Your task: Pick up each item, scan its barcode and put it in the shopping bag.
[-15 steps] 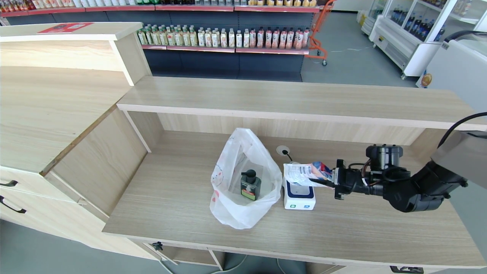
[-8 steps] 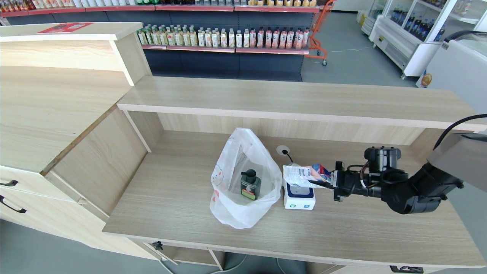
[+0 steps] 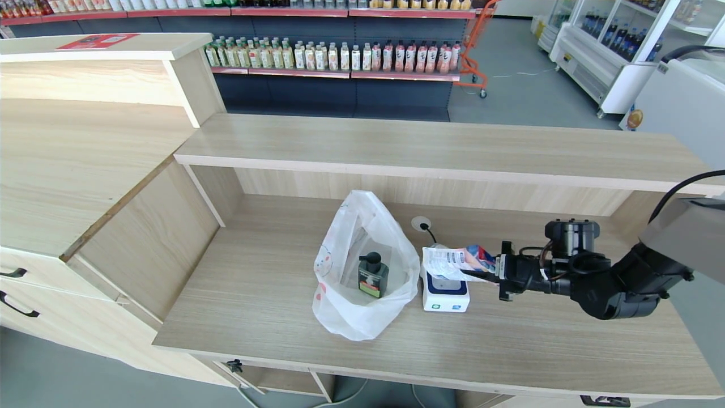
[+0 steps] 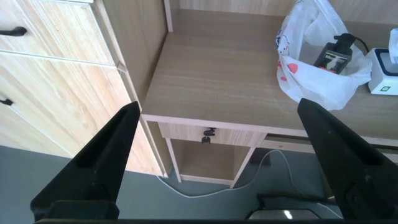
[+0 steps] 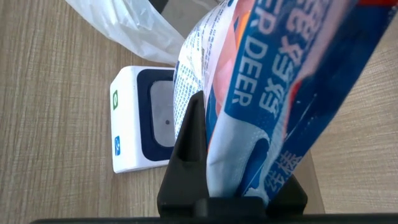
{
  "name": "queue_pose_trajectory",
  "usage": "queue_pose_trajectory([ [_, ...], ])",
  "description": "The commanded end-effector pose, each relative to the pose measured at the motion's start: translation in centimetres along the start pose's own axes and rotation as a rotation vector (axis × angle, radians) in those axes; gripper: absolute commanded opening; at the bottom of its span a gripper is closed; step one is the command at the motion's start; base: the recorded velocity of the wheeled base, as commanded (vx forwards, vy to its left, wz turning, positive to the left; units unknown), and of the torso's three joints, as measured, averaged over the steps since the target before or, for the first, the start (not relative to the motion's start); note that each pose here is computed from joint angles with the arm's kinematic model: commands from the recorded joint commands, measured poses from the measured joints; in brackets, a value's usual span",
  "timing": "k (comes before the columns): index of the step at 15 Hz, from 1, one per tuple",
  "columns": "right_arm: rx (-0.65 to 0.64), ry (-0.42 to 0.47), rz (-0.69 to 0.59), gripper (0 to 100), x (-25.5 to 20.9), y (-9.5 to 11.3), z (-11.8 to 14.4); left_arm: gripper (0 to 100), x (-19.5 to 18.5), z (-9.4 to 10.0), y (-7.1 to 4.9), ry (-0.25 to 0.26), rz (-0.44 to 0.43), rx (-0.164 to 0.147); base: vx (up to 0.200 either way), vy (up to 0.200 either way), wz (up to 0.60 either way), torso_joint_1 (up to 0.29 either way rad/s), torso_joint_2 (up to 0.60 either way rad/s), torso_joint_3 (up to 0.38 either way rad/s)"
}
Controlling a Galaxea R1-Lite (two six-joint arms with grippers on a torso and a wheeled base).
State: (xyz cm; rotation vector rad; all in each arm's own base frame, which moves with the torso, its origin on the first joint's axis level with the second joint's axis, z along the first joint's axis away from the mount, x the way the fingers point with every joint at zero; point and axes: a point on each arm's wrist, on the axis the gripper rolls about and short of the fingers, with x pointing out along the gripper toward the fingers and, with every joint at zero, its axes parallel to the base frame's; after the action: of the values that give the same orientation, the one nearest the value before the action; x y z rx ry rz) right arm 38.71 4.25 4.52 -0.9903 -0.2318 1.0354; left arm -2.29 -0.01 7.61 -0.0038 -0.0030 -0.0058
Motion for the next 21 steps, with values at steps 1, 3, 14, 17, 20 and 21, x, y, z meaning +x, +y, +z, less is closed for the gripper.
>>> queue_pose_trajectory([
  [1,0.002,-0.001,0.000,0,-0.1,0.0,0.1,100,0.0,0.0,0.0,0.000,0.000,-0.001,0.000,0.000,0.00,0.000,0.00,0.000],
  [3,0.085,-0.017,-0.026,0,-1.0,-1.2,1.6,100,0.0,0.0,0.0,0.000,0.000,-0.001,0.000,0.000,0.00,0.000,0.00,0.000],
  [14,0.983,0.103,-0.178,0,-9.1,1.3,9.8,100,0.0,0.0,0.0,0.000,0.000,-0.001,0.000,0.000,0.00,0.000,0.00,0.000],
  [17,1.020,0.132,-0.203,0,-10.1,1.7,9.2,100,0.0,0.0,0.0,0.000,0.000,-0.001,0.000,0.000,0.00,0.000,0.00,0.000],
  [20,1.055,0.154,-0.253,0,-11.4,1.7,8.4,100,0.0,0.0,0.0,0.000,0.000,0.005,0.000,0.000,0.00,0.000,0.00,0.000],
  [21,1.067,0.156,-0.266,0,-11.7,1.5,8.3,100,0.0,0.0,0.0,0.000,0.000,0.005,0.000,0.000,0.00,0.000,0.00,0.000],
])
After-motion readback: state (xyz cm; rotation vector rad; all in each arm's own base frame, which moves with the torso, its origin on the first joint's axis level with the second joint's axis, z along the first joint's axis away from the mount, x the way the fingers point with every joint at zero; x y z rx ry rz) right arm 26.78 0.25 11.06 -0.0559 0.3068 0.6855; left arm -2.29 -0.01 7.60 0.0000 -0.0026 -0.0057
